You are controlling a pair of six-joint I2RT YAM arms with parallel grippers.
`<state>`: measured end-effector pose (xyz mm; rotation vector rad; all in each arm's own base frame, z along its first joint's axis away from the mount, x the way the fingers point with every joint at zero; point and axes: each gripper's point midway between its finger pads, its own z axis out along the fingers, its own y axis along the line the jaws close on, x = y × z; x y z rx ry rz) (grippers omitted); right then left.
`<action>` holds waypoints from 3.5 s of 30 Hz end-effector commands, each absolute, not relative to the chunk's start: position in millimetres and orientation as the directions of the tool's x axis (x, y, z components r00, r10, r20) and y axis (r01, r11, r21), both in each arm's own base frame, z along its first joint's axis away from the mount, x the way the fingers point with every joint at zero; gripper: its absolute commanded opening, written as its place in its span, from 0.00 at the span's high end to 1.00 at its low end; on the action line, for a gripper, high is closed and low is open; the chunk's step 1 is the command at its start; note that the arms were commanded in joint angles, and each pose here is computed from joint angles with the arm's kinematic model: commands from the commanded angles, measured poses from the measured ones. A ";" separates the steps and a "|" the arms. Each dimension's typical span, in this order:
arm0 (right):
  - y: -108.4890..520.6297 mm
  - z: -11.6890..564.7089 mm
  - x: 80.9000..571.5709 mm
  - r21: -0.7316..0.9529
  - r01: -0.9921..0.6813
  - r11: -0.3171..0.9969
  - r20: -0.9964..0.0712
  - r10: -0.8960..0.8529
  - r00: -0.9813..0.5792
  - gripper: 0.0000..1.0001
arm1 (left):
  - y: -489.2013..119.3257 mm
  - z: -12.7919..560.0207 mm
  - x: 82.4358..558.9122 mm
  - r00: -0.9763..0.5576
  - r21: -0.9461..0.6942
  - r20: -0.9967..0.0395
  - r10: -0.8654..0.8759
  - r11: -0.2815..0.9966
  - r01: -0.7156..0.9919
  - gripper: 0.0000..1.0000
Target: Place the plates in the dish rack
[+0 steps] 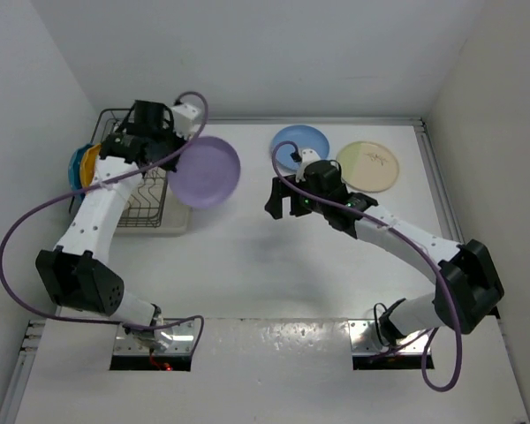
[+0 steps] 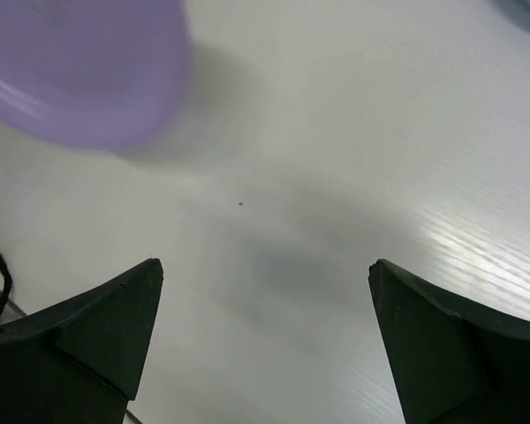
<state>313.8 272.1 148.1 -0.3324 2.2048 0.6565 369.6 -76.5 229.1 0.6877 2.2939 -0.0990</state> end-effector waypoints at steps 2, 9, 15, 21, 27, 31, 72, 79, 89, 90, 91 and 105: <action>248.8 169.3 323.1 0.305 -0.391 0.868 -0.802 0.012 -0.598 0.00 | 22.2 340.4 386.2 -0.542 0.467 -0.737 0.405 0.884 0.025 1.00; 228.2 170.9 329.1 0.271 -0.351 0.896 -0.798 0.005 -0.603 0.00 | 96.1 370.6 373.6 -0.671 0.711 -0.628 0.395 0.642 -0.287 1.00; 235.0 184.2 340.4 0.250 -0.370 0.895 -0.786 -0.036 -0.618 0.00 | 122.8 347.0 376.2 -0.739 0.802 -0.554 0.385 0.485 -0.349 1.00; 245.6 194.2 348.8 0.282 -0.365 0.888 -0.775 -0.014 -0.632 0.00 | 141.1 335.0 375.0 -0.768 0.843 -0.515 0.382 0.391 -0.371 1.00; 246.1 194.8 349.3 0.301 -0.341 0.891 -0.766 0.013 -0.643 0.00 | 151.2 315.4 376.7 -0.754 0.807 -0.549 0.361 0.465 -0.365 1.00; 246.3 196.3 348.8 0.304 -0.336 0.891 -0.768 0.020 -0.641 0.00 | 148.0 295.1 378.9 -0.763 0.800 -0.541 0.354 0.497 -0.337 1.00; 120.4 180.2 387.6 0.300 0.066 0.952 -0.704 0.268 -0.658 0.00 | 122.1 283.7 389.4 -0.779 0.643 -0.561 0.282 0.741 -0.195 0.30; 23.4 161.1 402.8 0.349 0.365 0.863 -0.620 0.504 -0.601 0.00 | 105.7 327.9 390.3 -0.676 0.575 -0.661 0.325 0.798 -0.179 0.21; 3.8 130.2 418.7 0.383 0.415 0.825 -0.578 0.564 -0.590 0.03 | 42.5 333.2 387.6 -0.523 0.422 -0.726 0.448 0.889 0.176 0.16; 7.2 124.7 426.4 0.378 0.408 0.831 -0.574 0.557 -0.600 0.03 | 34.2 329.1 381.8 -0.525 0.398 -0.716 0.459 0.887 0.233 0.16; 9.8 132.5 438.5 0.380 0.380 0.843 -0.600 0.538 -0.592 0.04 | 27.0 326.0 380.1 -0.517 0.380 -0.716 0.469 0.883 0.275 0.16; 97.7 69.7 594.4 0.395 0.273 0.877 -0.594 0.471 -0.652 0.45 | 34.7 291.7 375.0 -0.591 0.336 -0.675 0.442 0.897 0.288 0.16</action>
